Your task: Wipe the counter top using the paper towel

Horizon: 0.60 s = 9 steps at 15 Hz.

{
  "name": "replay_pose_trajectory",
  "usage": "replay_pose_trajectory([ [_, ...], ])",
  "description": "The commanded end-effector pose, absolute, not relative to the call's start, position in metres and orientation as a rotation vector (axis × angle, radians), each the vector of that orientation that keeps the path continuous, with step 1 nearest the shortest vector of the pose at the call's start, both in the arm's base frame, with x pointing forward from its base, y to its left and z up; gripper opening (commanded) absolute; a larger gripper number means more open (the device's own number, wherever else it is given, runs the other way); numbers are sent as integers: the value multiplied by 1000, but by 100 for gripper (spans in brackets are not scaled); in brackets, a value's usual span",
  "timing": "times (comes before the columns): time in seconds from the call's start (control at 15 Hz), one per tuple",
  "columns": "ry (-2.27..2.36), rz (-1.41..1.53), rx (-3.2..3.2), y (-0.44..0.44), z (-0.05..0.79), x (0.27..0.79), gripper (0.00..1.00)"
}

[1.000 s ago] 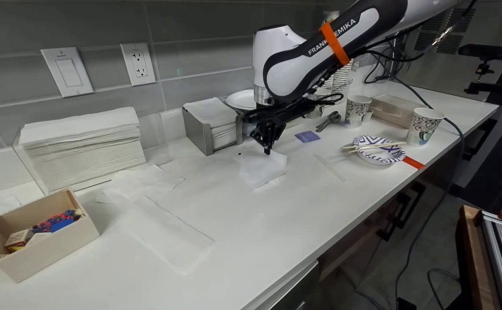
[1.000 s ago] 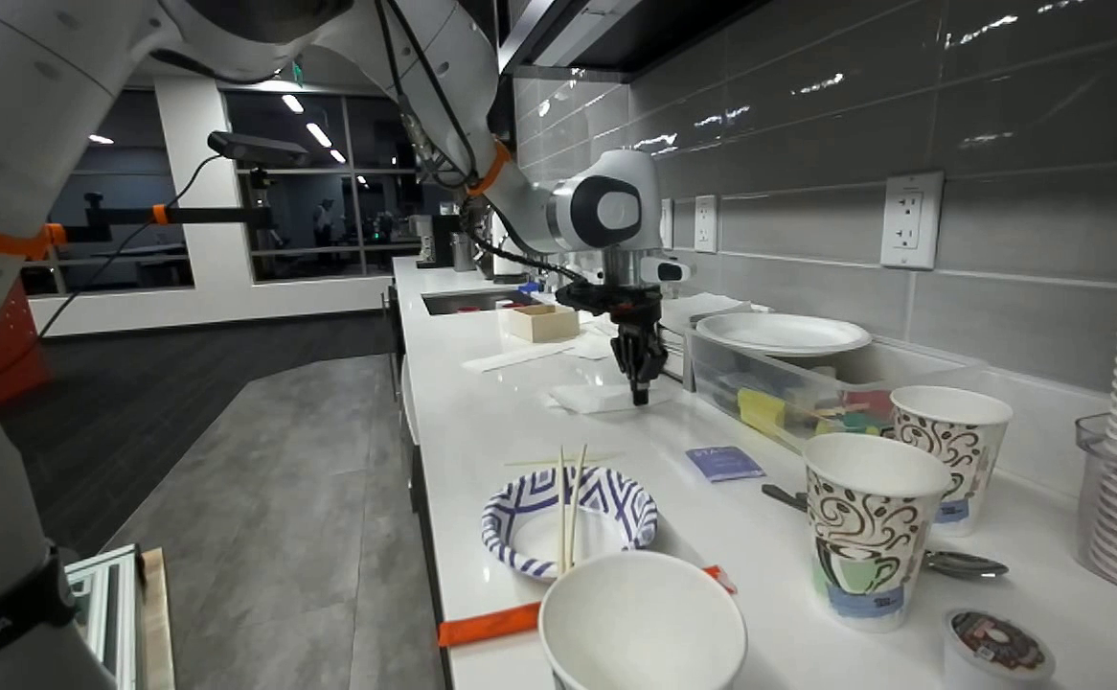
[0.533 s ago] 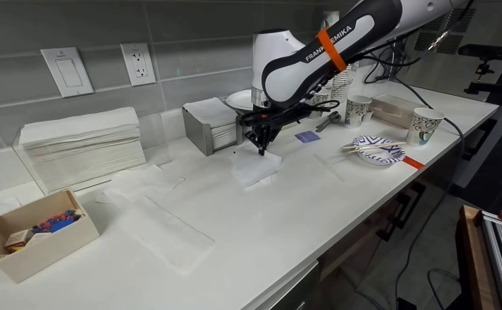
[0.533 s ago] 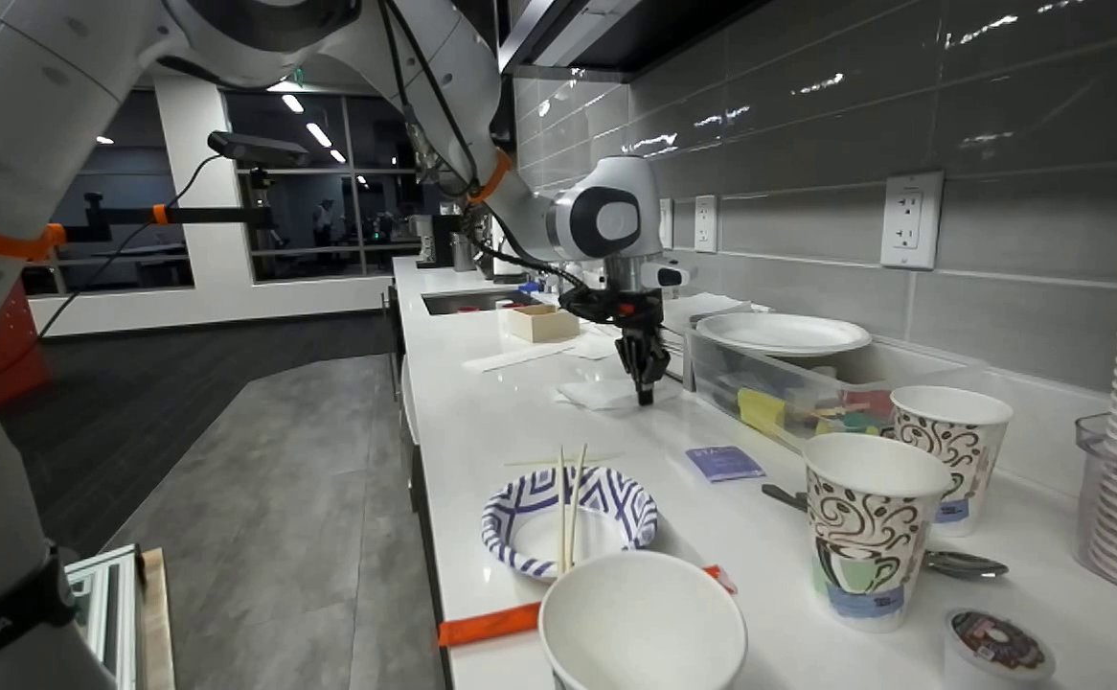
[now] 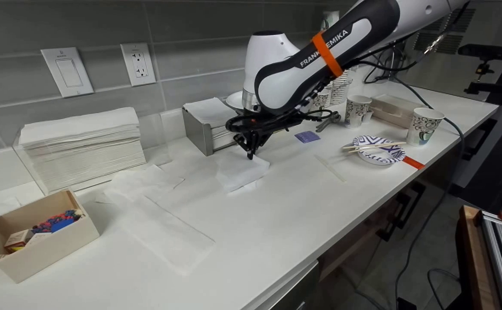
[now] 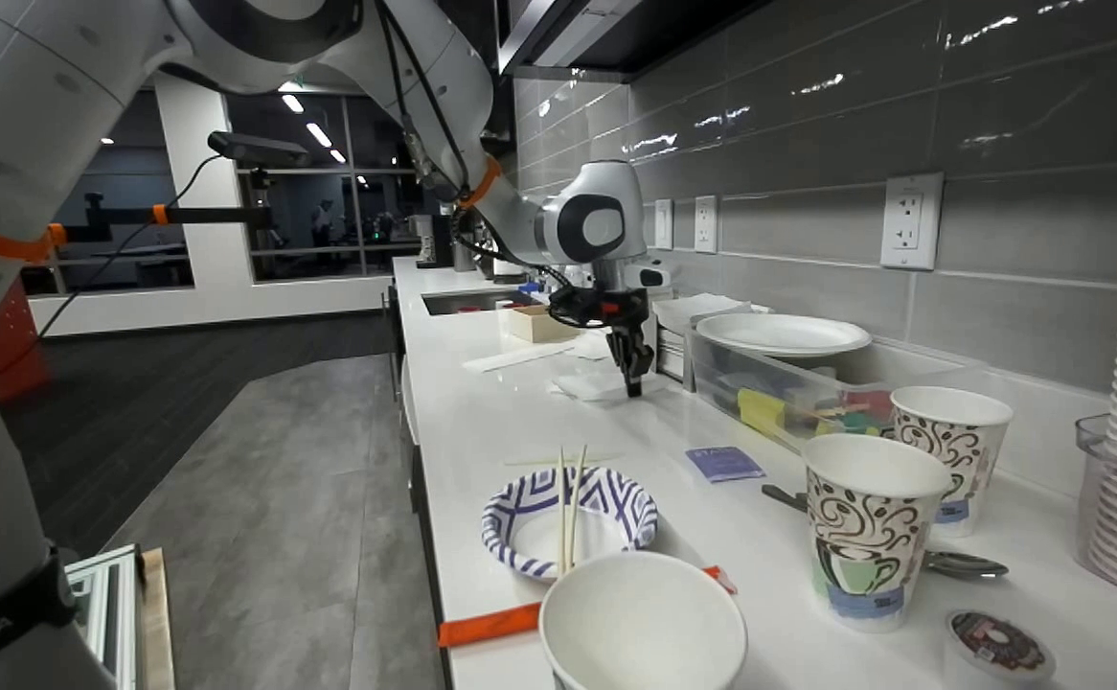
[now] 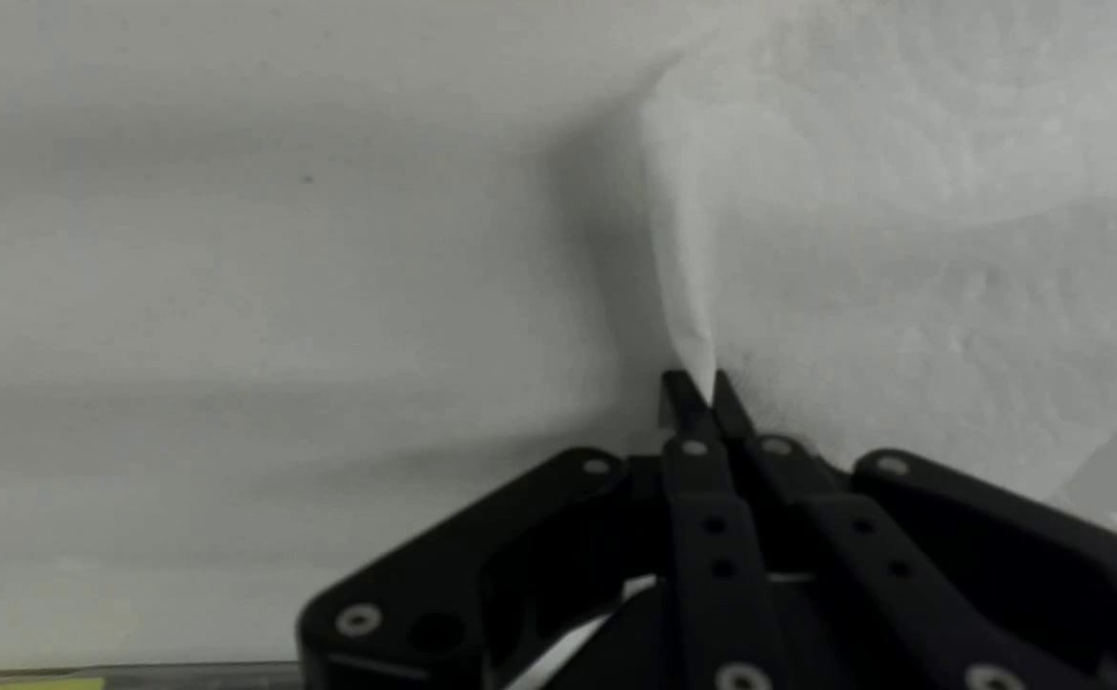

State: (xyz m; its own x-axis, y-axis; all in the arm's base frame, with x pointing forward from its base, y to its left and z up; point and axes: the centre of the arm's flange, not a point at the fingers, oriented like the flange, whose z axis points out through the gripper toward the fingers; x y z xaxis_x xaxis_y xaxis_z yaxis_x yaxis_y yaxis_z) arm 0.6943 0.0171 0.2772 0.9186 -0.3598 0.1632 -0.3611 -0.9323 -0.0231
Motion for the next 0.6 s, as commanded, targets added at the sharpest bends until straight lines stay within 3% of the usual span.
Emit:
replay_pose_trajectory([
  [0.0,-683,403,3031,35,262,714,0],
  [0.53,-758,499,2977,55,253,727,0],
])
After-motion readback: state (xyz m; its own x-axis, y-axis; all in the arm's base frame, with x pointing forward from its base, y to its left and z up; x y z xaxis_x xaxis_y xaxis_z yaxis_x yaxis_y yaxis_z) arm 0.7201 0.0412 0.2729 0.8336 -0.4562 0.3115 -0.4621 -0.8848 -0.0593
